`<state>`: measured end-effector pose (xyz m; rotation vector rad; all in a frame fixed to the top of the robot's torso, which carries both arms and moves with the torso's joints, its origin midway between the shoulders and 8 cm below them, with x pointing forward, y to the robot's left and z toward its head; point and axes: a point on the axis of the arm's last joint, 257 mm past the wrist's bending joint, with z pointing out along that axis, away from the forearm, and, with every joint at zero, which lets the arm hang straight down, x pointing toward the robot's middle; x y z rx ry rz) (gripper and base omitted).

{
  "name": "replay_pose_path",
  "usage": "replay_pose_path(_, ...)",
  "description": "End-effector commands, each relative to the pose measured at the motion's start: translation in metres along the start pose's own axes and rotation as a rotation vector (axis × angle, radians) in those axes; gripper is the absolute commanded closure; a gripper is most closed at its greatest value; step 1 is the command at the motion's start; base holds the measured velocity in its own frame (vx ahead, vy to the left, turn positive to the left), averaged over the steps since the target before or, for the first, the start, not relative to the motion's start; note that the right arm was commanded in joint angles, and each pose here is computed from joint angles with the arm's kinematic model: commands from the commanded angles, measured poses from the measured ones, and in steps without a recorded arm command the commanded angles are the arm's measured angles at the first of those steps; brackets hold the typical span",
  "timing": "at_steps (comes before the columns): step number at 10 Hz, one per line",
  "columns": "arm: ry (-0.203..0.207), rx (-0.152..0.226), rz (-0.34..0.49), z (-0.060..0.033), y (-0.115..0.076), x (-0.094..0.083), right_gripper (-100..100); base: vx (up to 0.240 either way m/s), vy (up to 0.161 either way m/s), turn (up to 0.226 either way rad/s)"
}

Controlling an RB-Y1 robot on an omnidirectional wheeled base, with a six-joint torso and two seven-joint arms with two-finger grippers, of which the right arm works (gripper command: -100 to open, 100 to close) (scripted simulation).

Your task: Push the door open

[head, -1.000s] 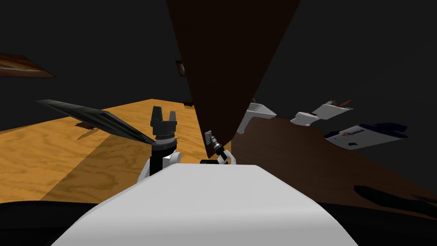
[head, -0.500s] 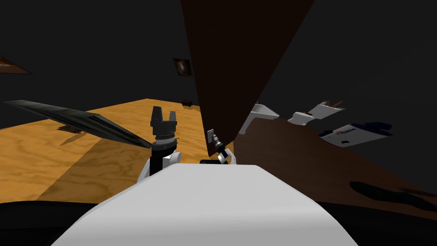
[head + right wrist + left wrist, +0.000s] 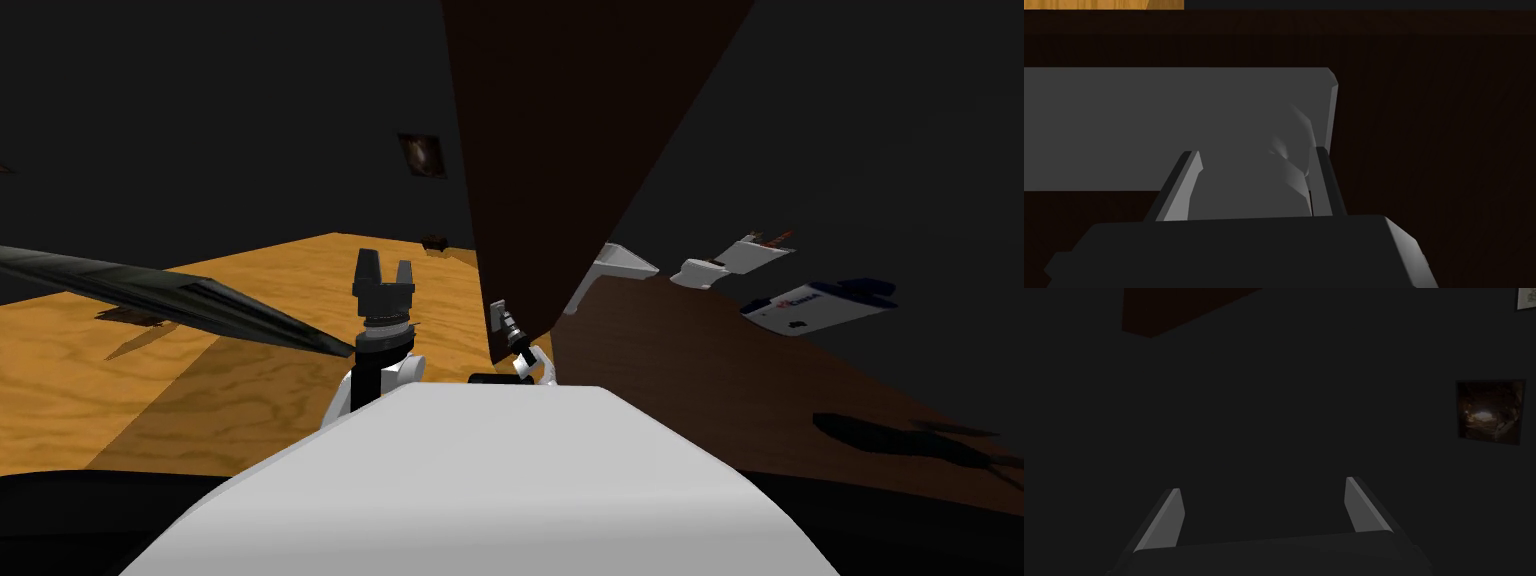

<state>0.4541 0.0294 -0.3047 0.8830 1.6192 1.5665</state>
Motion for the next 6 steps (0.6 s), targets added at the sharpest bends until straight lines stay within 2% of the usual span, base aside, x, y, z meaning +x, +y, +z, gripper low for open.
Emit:
replay_pose_path(1,-0.029,0.005,-0.014,-0.0010,-0.003,-0.020,100,0.092,0.203,-0.084)
replay_pose_path(4,-0.070,0.007,-0.016,-0.0013,-0.003,-0.041,100,0.116,0.199,-0.081)
replay_pose_path(6,-0.096,0.002,-0.006,0.0005,-0.001,-0.051,100,0.131,0.162,-0.067)
